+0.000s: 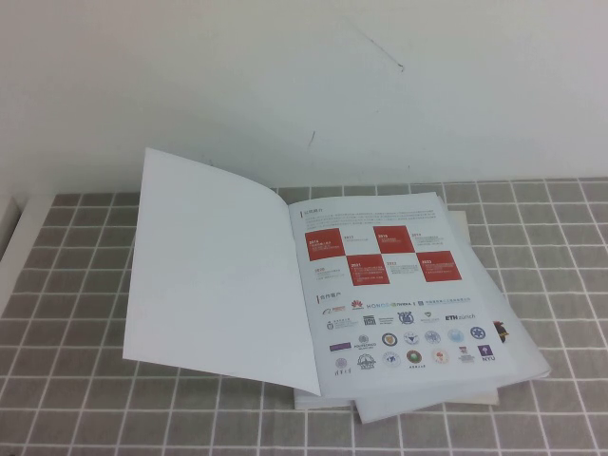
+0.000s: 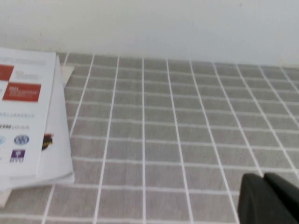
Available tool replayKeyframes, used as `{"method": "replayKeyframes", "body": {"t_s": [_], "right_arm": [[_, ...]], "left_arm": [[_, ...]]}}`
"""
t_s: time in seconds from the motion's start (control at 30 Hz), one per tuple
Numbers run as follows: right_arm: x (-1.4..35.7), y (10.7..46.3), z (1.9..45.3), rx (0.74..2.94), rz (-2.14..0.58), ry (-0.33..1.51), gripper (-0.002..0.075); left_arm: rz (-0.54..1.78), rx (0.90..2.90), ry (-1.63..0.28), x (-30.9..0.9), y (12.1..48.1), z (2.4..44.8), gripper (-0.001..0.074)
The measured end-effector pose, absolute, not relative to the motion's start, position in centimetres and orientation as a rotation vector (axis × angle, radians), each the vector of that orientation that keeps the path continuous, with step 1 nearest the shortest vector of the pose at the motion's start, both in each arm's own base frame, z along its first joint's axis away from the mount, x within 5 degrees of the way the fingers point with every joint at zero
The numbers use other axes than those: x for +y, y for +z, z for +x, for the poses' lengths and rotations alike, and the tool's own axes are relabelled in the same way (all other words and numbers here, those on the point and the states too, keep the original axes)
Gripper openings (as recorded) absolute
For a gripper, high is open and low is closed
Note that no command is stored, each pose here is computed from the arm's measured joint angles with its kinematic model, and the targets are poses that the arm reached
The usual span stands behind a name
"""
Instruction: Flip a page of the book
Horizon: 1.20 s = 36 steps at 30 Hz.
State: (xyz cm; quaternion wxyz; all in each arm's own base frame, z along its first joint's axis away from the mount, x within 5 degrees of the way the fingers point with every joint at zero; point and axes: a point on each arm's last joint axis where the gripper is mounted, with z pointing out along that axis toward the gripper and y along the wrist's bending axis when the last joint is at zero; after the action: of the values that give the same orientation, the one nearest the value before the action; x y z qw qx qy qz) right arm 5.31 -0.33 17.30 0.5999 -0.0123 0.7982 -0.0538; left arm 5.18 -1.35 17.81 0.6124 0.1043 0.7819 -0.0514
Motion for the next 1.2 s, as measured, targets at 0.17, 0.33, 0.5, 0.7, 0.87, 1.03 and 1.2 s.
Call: {"method": "replayKeyframes", "body": {"t_s": [0.17,0.33,0.5,0.7,0.87,1.03,1.2], "right_arm": [[-0.4,18.8,5.6,1.681,-0.024,-0.145,-0.0003],[-0.5,21.5,5.5,1.385,-0.011,-0.174,-0.0003],[-0.6,24.3,4.5,1.060,0.006,-0.198,-0.0003],[-0.6,25.8,3.4,0.849,0.015,-0.212,-0.0003],[-0.6,25.9,3.2,0.832,0.016,-0.213,-0.0003],[-0.6,26.0,3.2,0.828,0.022,-0.198,-0.0003],[-0.6,26.2,3.0,0.787,0.032,-0.181,-0.0003]], "left_arm": [[0.164,1.697,-0.170,-1.3,18.7,5.4,-0.0004],[0.058,1.506,-0.198,-0.9,20.5,5.5,-0.0004],[-0.038,1.254,-0.175,-0.1,22.8,5.2,-0.0004],[-0.157,0.915,-0.151,1.2,25.4,3.8,-0.0004],[-0.189,0.797,-0.132,1.6,26.2,3.1,-0.0004],[-0.193,0.790,-0.134,1.6,26.2,3.1,-0.0004],[-0.247,0.754,-0.168,2.0,26.3,2.9,-0.0004]]}}
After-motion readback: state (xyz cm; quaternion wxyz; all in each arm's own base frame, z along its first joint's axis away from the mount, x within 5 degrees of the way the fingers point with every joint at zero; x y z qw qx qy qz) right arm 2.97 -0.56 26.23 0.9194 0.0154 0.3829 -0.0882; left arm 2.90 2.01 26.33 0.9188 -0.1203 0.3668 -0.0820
